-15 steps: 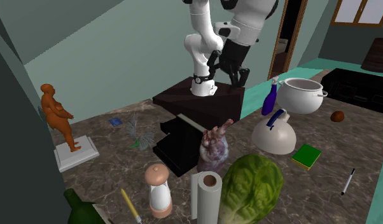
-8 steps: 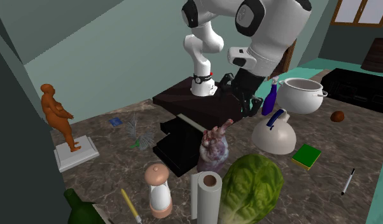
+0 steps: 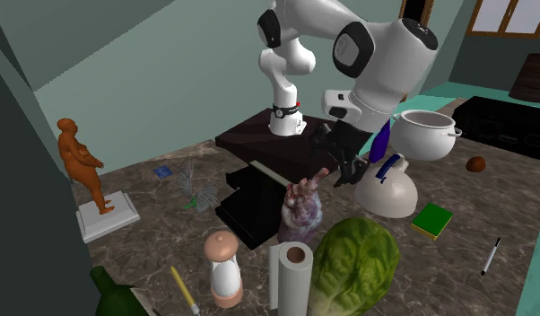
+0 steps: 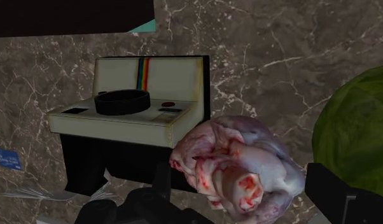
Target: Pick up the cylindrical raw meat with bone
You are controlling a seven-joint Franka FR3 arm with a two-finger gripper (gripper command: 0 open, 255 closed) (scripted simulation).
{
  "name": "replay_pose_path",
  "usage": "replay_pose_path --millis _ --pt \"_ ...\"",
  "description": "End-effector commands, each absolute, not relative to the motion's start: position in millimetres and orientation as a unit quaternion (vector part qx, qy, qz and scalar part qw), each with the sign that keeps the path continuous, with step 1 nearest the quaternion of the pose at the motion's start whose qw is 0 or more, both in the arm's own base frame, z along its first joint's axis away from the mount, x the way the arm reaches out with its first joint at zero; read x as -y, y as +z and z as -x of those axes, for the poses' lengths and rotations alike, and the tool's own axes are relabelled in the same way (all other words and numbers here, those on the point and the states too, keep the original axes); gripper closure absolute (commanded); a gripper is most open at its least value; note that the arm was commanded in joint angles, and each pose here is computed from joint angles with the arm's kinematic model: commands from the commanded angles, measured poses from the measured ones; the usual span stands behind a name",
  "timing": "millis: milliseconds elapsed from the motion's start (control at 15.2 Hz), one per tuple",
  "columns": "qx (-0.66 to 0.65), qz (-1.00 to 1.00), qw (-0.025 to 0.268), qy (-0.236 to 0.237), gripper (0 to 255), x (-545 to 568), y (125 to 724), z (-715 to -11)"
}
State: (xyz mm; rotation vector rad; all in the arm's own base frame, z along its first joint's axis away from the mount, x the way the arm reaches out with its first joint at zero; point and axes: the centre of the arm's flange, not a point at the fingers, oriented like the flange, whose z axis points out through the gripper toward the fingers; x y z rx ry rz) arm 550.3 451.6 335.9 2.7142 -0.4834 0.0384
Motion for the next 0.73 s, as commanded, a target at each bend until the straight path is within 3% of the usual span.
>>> replay_pose_path --millis 0,66,132,660 --pt "0.172 -0.966 0.191 0.014 0 -451.8 329.3 -550.8" --pt "0.172 -0.966 0.191 0.014 0 -451.8 329.3 -550.9" --pt "0.172 -0.966 0.191 0.014 255 -452.0 329.0 -550.9" --pt "0.172 -0.966 0.191 0.014 255 -452.2 329.3 -551.1"
